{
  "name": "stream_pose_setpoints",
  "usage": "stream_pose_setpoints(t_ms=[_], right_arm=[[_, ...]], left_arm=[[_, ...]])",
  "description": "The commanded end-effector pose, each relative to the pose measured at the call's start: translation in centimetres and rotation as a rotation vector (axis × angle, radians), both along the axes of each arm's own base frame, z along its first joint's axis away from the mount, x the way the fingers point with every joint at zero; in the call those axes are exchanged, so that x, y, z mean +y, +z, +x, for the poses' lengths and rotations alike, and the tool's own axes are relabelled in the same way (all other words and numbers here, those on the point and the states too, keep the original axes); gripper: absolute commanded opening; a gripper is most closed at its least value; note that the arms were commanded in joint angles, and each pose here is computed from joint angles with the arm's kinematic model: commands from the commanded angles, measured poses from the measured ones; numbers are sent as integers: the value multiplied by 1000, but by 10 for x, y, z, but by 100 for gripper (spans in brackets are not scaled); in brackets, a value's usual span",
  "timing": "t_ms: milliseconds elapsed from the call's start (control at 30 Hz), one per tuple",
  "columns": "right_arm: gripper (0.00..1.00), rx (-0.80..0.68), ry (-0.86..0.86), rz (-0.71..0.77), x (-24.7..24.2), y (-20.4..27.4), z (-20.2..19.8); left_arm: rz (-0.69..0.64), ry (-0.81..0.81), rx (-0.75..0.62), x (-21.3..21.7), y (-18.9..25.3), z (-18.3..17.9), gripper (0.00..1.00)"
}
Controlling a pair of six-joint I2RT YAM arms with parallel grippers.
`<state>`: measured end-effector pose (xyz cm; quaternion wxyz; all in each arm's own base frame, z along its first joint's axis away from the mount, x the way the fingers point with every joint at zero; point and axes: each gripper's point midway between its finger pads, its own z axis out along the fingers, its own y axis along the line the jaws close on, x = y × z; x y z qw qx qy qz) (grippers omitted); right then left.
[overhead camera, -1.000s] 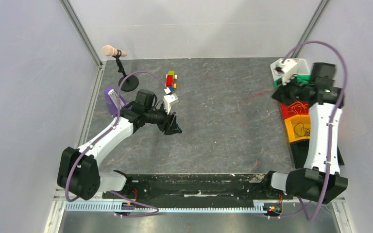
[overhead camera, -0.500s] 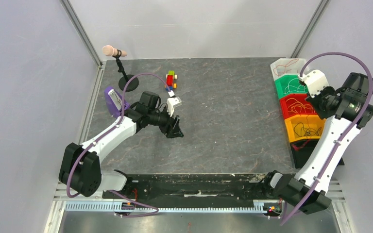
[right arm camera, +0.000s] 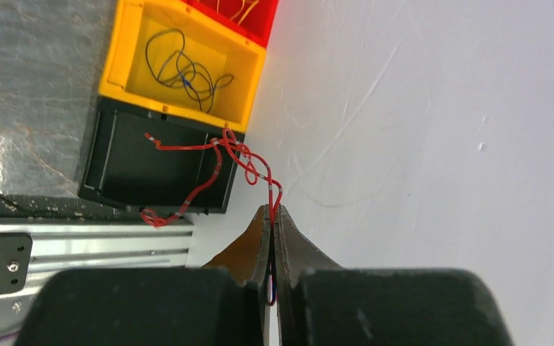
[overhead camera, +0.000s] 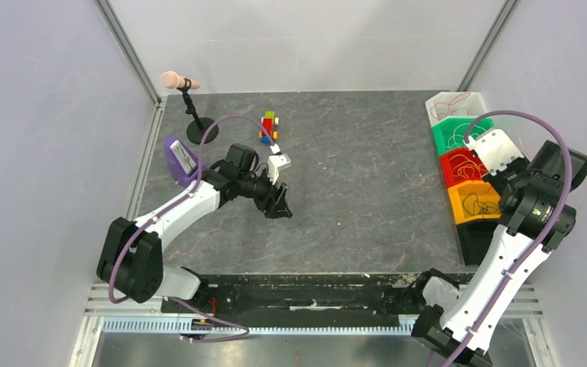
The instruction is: Untangle the cables
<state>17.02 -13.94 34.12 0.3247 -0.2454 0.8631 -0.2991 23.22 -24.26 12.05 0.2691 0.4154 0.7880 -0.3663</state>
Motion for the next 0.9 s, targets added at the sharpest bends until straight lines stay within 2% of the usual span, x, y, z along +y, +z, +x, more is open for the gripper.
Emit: stream_pose_setpoints(t_ms=[0, 567, 667, 867], right_arm=[[0, 42, -119, -67, -25, -4, -8], [0, 134, -106, -225, -69, -96, 13], [0, 116, -123, -285, -84, -86, 12], [0, 70, -157, -300, -108, -57, 12]], left_arm=[[-39, -48, -117, -11, 22, 14, 72], [-15, -26, -137, -3, 20, 6, 72], [-10, -19, -132, -2, 19, 5, 72], [-10, -19, -129, -3, 19, 7, 72]])
